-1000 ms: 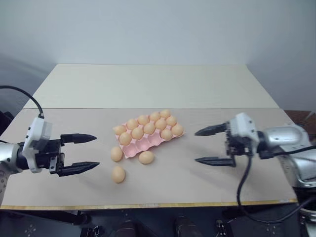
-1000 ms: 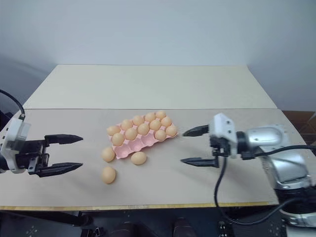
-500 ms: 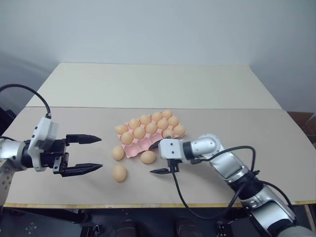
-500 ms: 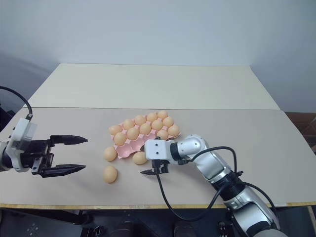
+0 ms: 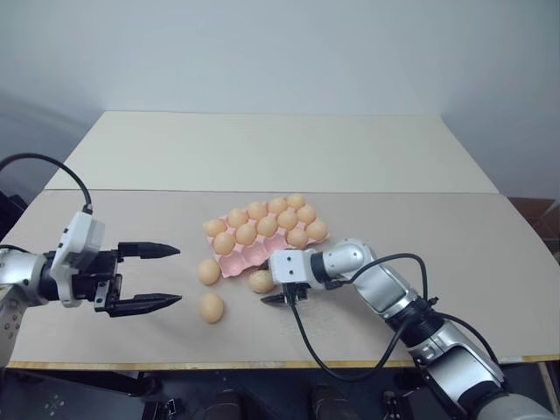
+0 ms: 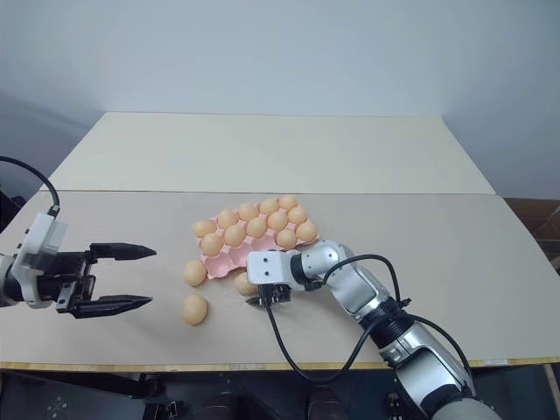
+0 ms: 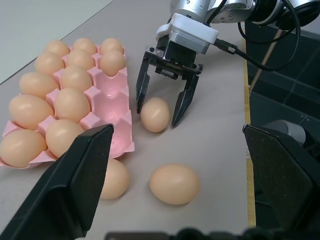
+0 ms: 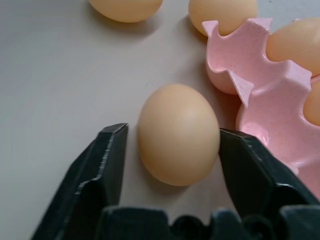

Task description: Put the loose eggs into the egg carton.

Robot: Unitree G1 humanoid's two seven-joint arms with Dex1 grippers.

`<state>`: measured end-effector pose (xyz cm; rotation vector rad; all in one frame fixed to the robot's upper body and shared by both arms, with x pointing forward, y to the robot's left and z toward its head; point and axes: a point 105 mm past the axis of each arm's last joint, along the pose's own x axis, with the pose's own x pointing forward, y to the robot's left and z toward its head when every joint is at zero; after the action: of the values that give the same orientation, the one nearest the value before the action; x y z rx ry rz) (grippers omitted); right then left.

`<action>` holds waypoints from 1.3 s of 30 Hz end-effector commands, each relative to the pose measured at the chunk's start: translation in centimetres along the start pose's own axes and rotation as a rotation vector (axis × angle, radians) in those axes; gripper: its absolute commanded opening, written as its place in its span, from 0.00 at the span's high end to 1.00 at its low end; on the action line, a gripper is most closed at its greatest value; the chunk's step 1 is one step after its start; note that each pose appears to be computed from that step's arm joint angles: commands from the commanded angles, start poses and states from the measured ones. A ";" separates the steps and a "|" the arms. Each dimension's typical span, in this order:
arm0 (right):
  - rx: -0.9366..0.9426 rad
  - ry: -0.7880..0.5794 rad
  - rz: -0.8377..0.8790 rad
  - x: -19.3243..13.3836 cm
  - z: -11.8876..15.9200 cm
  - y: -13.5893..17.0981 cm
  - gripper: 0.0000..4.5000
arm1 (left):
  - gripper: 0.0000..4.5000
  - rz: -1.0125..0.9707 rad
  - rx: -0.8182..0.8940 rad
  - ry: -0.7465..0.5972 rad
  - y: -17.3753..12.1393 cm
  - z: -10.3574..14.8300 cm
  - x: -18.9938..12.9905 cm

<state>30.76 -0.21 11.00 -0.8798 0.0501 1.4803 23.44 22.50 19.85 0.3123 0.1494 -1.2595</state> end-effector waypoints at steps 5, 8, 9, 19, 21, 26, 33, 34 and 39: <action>-0.029 -0.068 -0.063 -1.2 1.8 -0.9 0.64 | 0.00 0.005 0.064 0.010 0.0 1.0 -0.2; -0.019 -0.122 -0.107 -2.6 3.2 -1.7 0.64 | 0.00 0.012 0.069 0.003 0.2 1.2 -0.2; -0.013 -0.139 -0.125 -3.1 3.6 -2.1 0.64 | 0.00 0.018 0.069 -0.010 0.4 1.3 -0.2; 0.038 -0.062 -0.352 -5.4 2.0 -6.4 0.64 | 0.00 0.042 0.060 -0.109 1.1 2.9 0.3; 0.053 -0.038 -0.373 -5.3 1.4 -6.8 0.58 | 0.00 0.039 0.062 -0.107 1.1 2.8 0.3; 0.058 -0.007 -0.412 -5.2 0.9 -7.2 0.20 | 0.00 0.036 0.063 -0.103 1.1 2.9 0.3; 0.060 -0.091 -0.416 -7.4 2.4 -6.7 0.01 | 0.00 0.038 0.060 -0.102 1.1 2.8 0.4; 0.060 -0.107 -0.406 -8.0 2.6 -6.4 0.01 | 0.00 0.040 0.059 -0.101 1.1 2.8 0.4; 0.088 -0.187 -0.346 -11.7 3.2 -4.2 0.01 | 0.00 0.046 0.050 -0.086 1.1 2.4 0.2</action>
<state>32.62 -6.81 19.36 -0.6646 -0.0922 1.1834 24.60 21.80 21.63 0.2792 0.0548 -1.2341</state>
